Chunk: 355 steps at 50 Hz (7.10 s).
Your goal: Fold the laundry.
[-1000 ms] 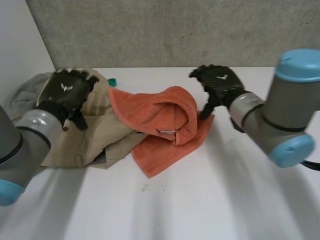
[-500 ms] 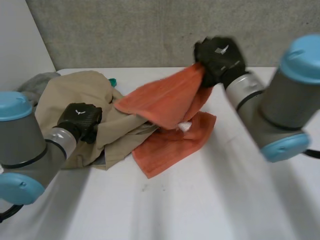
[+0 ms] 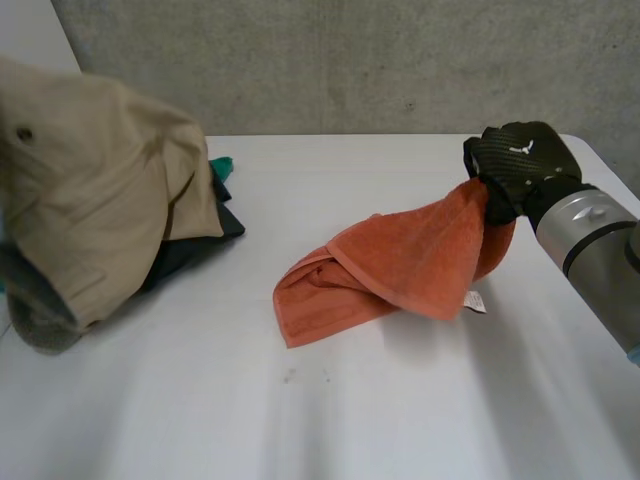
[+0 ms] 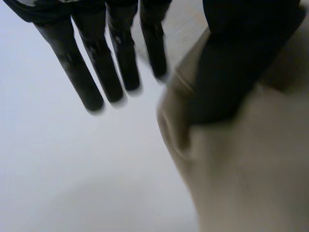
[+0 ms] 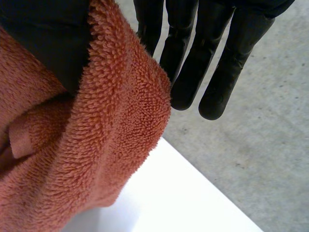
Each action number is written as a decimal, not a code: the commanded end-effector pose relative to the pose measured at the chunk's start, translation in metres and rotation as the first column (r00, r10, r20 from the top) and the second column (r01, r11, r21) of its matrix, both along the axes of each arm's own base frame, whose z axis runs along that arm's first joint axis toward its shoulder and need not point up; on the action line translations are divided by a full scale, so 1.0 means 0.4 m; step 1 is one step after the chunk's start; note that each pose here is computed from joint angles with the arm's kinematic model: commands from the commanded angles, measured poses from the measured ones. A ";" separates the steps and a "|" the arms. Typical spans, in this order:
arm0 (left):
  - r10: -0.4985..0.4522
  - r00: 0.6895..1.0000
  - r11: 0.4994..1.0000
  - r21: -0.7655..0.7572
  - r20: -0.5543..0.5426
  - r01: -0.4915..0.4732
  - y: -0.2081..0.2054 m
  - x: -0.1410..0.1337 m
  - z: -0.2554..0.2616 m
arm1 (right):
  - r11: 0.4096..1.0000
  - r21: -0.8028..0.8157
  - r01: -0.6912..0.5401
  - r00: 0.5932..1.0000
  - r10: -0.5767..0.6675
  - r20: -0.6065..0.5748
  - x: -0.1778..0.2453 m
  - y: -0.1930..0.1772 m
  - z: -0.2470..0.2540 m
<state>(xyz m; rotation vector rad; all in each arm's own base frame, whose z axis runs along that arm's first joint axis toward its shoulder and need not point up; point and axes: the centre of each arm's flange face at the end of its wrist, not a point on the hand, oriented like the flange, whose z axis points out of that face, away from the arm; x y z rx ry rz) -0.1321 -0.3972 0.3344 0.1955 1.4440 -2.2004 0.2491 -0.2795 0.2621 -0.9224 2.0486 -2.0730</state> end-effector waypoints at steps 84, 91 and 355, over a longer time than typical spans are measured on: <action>-0.311 0.919 0.920 0.319 0.243 0.227 0.130 -0.310 -0.206 | 0.995 0.102 -0.024 0.999 0.026 -0.023 -0.002 0.019 -0.059; -0.596 0.800 0.710 0.421 -0.068 0.565 0.292 -0.442 -0.255 | 0.995 0.100 -0.022 0.999 0.025 -0.024 -0.005 0.023 -0.046; -0.647 0.755 0.612 0.518 -0.107 0.598 0.191 -0.552 -0.451 | 0.992 0.087 0.094 0.969 -0.071 -0.238 0.002 -0.081 -0.186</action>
